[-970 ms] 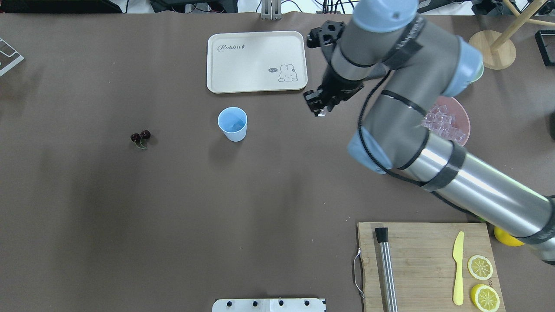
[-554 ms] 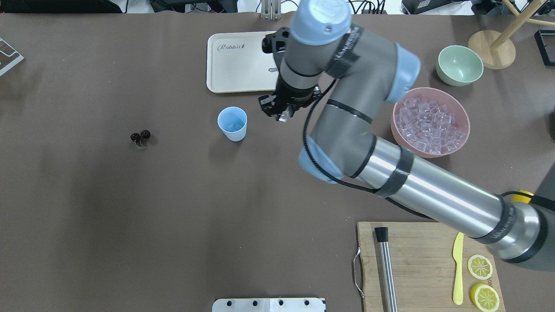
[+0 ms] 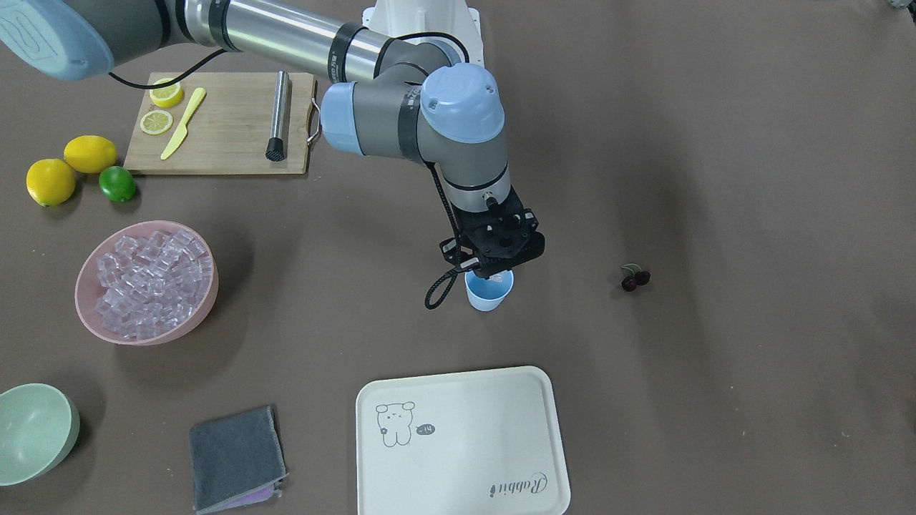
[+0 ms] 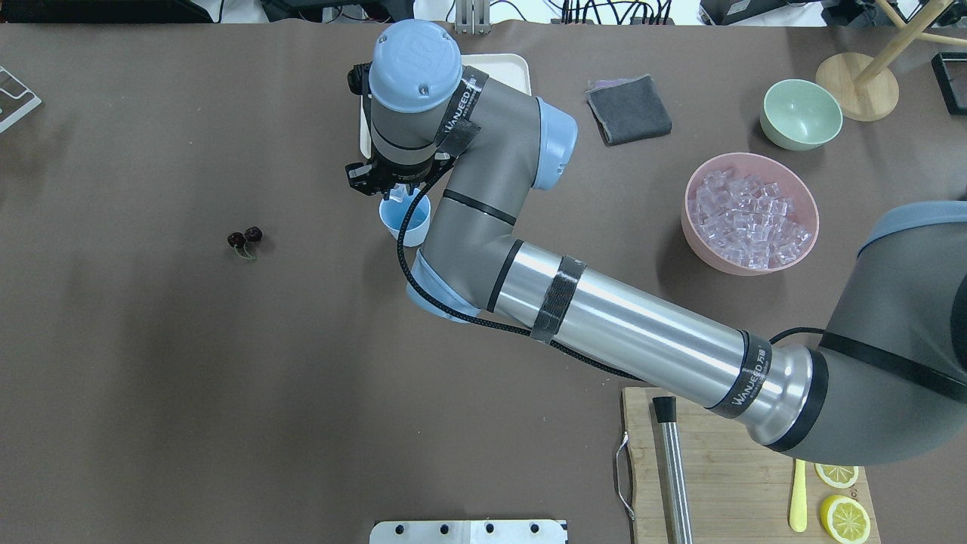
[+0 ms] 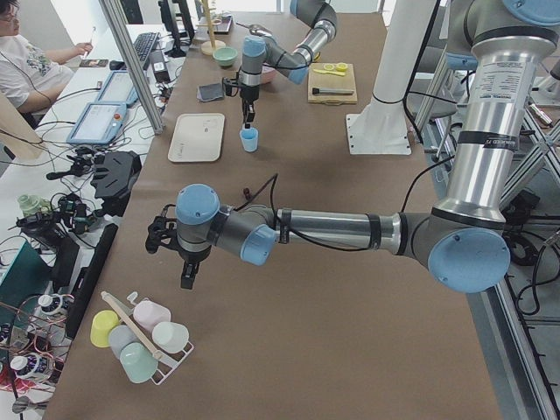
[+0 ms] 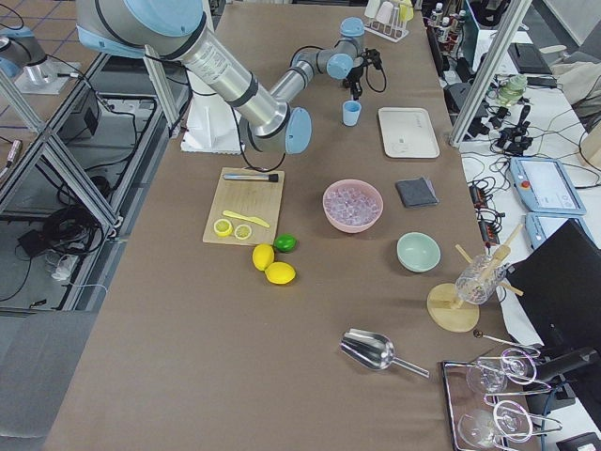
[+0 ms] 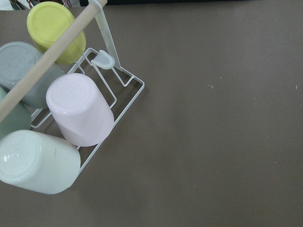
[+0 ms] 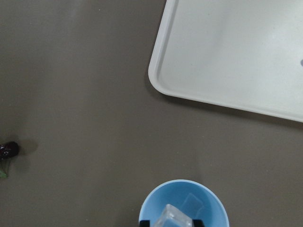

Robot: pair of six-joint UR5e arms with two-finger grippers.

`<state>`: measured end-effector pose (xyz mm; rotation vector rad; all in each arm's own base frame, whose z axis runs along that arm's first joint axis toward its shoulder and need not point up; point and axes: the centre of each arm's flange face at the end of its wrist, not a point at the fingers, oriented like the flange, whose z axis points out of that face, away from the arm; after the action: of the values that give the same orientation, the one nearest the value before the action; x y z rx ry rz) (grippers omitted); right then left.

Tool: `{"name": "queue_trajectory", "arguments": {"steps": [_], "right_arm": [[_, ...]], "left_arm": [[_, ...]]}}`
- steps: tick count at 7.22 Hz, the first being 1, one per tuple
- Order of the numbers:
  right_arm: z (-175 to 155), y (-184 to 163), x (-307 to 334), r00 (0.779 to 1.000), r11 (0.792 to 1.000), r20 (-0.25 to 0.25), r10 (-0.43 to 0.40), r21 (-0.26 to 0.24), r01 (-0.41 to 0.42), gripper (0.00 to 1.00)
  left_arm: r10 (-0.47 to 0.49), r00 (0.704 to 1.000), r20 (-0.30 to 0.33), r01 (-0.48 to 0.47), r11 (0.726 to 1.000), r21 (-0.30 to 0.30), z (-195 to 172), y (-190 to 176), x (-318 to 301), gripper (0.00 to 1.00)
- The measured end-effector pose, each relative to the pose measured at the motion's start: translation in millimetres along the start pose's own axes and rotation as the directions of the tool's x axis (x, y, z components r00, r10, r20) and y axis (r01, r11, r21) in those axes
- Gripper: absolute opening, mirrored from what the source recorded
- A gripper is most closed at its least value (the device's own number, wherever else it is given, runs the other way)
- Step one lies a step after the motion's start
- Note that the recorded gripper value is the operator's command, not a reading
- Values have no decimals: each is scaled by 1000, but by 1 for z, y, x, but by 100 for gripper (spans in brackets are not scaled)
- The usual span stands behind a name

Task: Put ice and cherries in cup
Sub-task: 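Open the right gripper to drop the ice cube into the cup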

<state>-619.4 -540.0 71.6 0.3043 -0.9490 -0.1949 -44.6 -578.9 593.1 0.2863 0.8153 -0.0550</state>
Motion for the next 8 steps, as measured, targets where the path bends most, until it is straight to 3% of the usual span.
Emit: {"name": "queue_trajectory", "arguments": {"steps": [1, 4, 6, 8], "right_arm": [[0, 2, -3, 1000, 1000, 6, 7, 1, -7, 14], [1, 1, 2, 1000, 1000, -2, 18, 0, -18, 70], [4, 0, 7, 999, 999, -22, 47, -10, -47, 89], [-5, -5, 15, 997, 997, -35, 75, -13, -76, 89]], "left_arm": [[1, 1000, -1, -1, 1000, 0, 0, -1, 1, 98], [2, 1000, -1, -2, 1000, 0, 0, -2, 1, 98], [2, 1000, -1, -2, 1000, 0, 1, -2, 1, 98], [0, 1000, 0, 0, 1000, -4, 2, -2, 0, 98]]}}
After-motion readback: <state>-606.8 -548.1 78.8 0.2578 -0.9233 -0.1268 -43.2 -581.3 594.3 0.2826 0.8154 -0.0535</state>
